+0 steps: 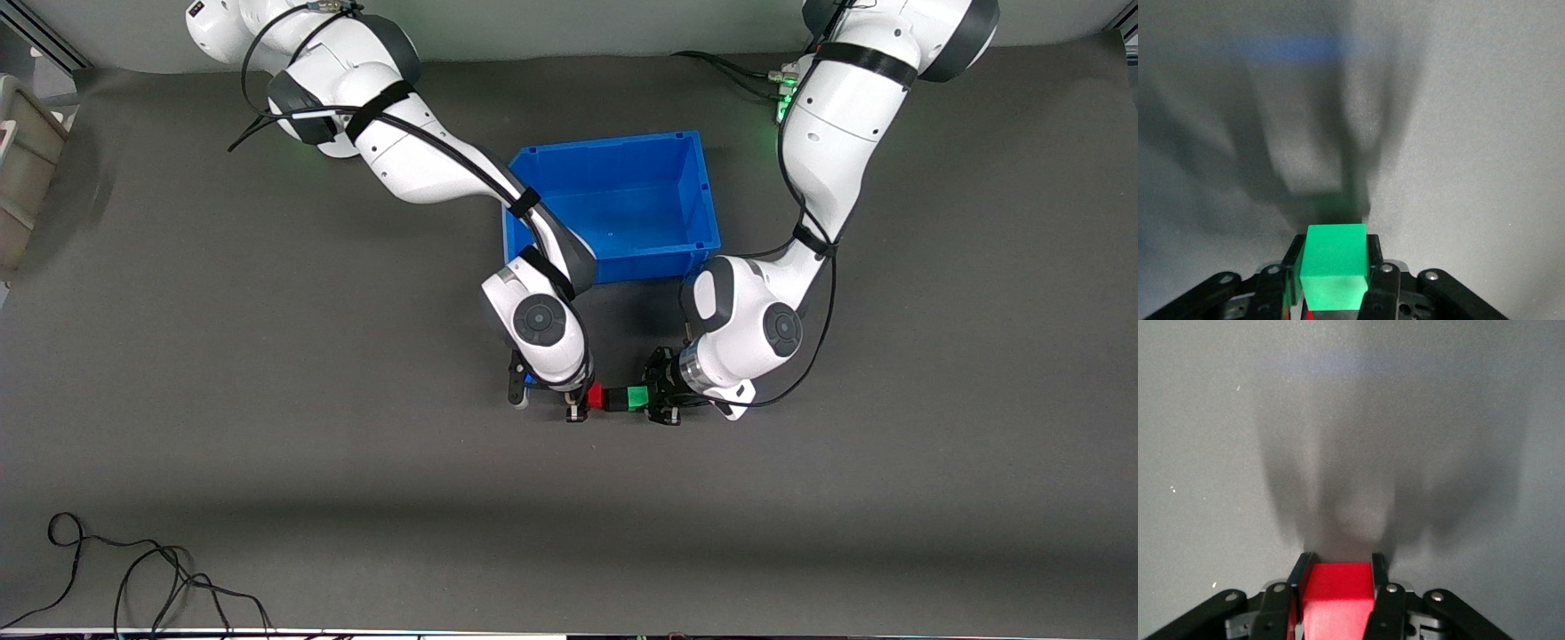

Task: Attach green and red cubes to black cube
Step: 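Set the red and green cubes against the black cube, opening both grippers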

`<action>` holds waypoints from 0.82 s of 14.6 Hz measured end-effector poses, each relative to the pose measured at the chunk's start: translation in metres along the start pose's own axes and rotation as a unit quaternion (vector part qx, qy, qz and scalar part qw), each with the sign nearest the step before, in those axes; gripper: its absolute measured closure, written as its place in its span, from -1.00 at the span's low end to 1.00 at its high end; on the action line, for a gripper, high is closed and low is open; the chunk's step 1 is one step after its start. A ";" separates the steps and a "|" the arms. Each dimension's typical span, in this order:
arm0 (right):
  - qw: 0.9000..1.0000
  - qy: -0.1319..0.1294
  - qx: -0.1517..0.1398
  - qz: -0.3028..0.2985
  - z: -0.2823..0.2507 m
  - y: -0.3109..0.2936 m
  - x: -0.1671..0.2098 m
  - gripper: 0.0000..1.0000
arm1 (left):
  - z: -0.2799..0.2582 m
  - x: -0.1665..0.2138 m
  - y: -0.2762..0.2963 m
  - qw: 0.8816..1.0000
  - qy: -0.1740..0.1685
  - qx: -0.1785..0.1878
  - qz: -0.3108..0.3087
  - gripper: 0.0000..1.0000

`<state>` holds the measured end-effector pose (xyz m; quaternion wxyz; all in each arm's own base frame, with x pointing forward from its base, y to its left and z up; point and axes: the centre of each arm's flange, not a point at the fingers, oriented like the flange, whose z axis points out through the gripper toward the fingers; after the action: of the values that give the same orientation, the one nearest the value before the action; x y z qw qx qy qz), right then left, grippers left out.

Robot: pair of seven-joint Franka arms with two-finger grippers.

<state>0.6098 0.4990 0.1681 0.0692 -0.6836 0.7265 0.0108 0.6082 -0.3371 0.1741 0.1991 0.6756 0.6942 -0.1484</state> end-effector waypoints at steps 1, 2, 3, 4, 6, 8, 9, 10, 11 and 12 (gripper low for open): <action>1.000 0.001 0.001 0.000 0.000 0.000 0.000 0.22 | 0.001 -0.002 -0.001 1.000 0.000 0.001 0.001 0.21; 1.000 0.001 0.002 0.000 0.000 0.000 -0.001 0.22 | 0.002 -0.003 -0.002 1.000 0.000 0.002 0.002 0.21; 1.000 -0.001 0.004 0.003 0.000 0.000 -0.001 0.22 | 0.003 -0.005 -0.003 1.000 0.000 0.002 0.003 0.21; 1.000 -0.003 0.008 0.007 0.000 -0.001 -0.001 0.22 | 0.003 -0.004 -0.003 1.000 0.001 0.001 0.003 0.21; 1.000 -0.009 0.015 0.013 0.001 -0.002 -0.002 0.22 | 0.002 -0.002 -0.002 1.000 0.003 0.000 0.003 0.21; 1.000 -0.012 0.019 0.015 0.001 -0.002 -0.002 0.22 | 0.002 -0.003 -0.002 1.000 0.004 0.000 0.005 -0.11; 1.000 -0.013 0.019 0.015 0.001 -0.002 -0.002 0.22 | 0.001 -0.004 -0.001 1.000 0.004 0.000 0.007 -0.31; 1.000 -0.012 0.019 0.015 0.001 -0.003 -0.002 0.22 | 0.000 -0.003 0.000 1.000 0.006 -0.002 0.009 -0.51; 1.000 -0.013 0.020 0.015 0.001 -0.003 -0.002 0.21 | -0.002 -0.002 0.003 1.000 0.009 -0.005 0.014 -0.70; 1.000 -0.014 0.023 0.013 0.001 -0.004 -0.002 0.09 | -0.007 0.001 0.009 1.000 0.013 -0.010 0.018 -0.95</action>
<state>0.6138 0.5008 0.1672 0.0953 -0.6721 0.7343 0.0044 0.6163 -0.3331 0.1803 0.1992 0.6875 0.6863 -0.1290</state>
